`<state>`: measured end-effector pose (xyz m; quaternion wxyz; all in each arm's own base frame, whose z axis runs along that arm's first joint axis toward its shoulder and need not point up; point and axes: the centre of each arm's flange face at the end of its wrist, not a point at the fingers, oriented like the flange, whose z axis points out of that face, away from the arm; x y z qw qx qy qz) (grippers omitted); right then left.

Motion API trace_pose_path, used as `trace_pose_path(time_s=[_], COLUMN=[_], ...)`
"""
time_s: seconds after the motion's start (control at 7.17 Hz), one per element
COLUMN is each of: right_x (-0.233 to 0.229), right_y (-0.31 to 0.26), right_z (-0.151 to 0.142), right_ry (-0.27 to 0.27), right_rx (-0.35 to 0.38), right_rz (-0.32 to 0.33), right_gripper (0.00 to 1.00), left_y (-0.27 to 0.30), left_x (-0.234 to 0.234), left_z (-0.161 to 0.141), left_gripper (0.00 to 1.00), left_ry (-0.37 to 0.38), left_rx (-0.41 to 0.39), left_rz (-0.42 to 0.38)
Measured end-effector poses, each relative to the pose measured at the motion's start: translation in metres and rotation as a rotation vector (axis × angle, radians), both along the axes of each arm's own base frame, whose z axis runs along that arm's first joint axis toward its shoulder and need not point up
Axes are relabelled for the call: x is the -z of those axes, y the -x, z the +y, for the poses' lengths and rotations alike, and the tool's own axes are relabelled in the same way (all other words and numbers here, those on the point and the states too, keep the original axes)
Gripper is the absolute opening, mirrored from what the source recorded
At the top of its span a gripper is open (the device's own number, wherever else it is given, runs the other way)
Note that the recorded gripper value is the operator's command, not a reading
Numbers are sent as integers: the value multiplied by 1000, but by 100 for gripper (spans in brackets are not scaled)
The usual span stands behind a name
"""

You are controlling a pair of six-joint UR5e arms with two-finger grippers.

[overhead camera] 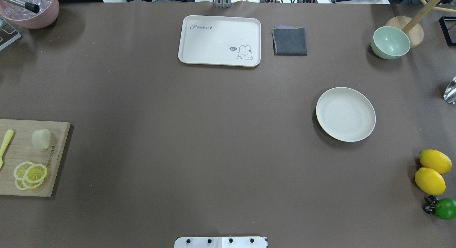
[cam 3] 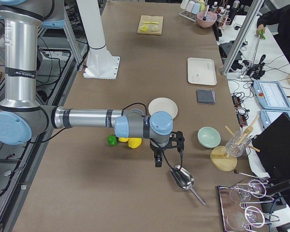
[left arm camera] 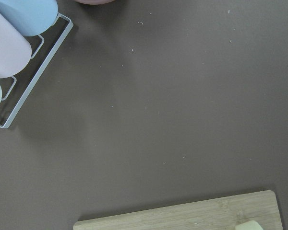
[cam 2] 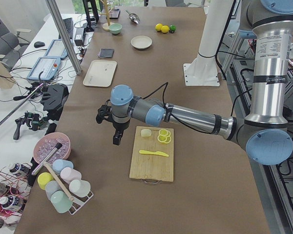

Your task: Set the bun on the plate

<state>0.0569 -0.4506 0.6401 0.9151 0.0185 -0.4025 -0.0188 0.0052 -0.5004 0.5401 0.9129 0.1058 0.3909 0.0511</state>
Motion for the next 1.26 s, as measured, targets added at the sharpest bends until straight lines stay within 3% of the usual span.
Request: trace_pose_path(time_s=[0.28,0.7,1.26], right_x=[1,11,32], right_y=[4,34,143], right_z=[5,6,-11], right_ry=[9,-34,16], right_rx=[1,32,90], right_rz=[-64,-173,-132], right_gripper=[100,100,96], left_y=[0,-1,-11], left_x=[-3,-4,-1], left_z=[4,10,9], left_gripper=[98,98,98], left_ry=[22,53,67], left_rx=[15,46,67], left_rz=[6,22,42])
